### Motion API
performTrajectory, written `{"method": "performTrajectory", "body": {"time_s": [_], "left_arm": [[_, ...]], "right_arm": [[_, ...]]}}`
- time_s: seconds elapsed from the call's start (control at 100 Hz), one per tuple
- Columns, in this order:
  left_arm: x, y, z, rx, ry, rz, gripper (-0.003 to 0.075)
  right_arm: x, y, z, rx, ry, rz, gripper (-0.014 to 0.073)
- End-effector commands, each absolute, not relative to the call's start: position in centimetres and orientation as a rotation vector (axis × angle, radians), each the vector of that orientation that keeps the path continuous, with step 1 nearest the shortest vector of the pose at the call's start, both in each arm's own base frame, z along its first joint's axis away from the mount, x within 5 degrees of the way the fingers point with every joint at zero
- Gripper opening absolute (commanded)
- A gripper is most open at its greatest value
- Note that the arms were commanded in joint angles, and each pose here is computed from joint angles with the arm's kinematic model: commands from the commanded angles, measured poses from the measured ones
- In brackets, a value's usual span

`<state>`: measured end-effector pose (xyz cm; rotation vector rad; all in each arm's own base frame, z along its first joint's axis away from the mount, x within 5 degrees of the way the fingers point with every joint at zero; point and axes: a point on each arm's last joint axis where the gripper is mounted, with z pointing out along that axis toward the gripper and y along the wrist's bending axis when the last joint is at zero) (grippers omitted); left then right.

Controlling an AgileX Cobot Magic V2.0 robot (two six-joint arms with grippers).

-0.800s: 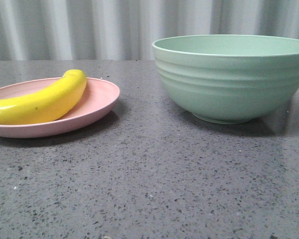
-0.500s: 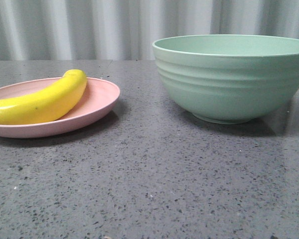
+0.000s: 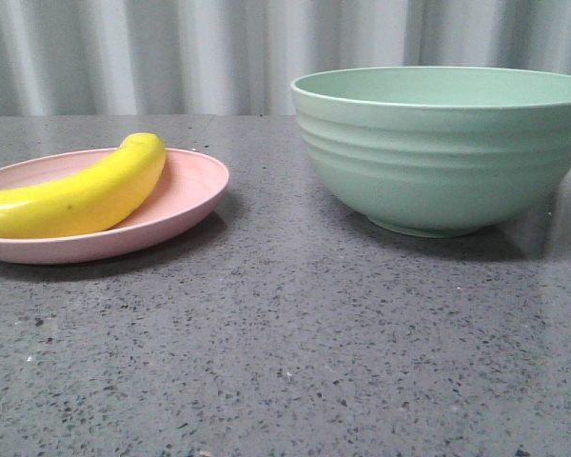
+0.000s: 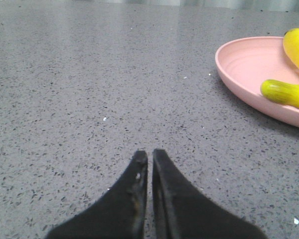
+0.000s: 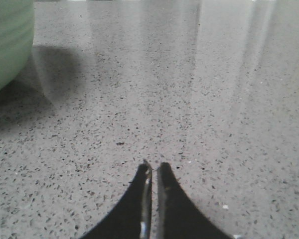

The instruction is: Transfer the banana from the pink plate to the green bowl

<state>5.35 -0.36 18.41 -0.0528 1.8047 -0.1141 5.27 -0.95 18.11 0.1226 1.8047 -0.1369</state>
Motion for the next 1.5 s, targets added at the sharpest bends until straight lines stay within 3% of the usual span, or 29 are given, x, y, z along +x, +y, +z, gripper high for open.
{"method": "performTrajectory", "body": {"time_s": [0.0, 0.51, 1.1, 1.49], "left_arm": [[5.3, -0.3, 18.7, -0.060, 1.735, -0.120, -0.0020], [5.4, -0.3, 19.2, -0.061, 1.678, -0.119, -0.0020], [5.4, -0.2, 19.9, -0.048, 1.601, -0.098, -0.0020], [5.4, -0.2, 20.3, -0.031, 1.552, -0.076, -0.0020]], "right_arm": [[5.2, -1.0, 17.7, 0.107, 1.782, -0.167, -0.0065], [5.2, -1.0, 17.8, 0.103, 1.778, -0.172, -0.0065], [5.4, -0.8, 20.0, 0.101, 1.527, -0.137, -0.0065], [5.4, -0.8, 20.0, 0.101, 1.528, -0.137, -0.0065]]}}
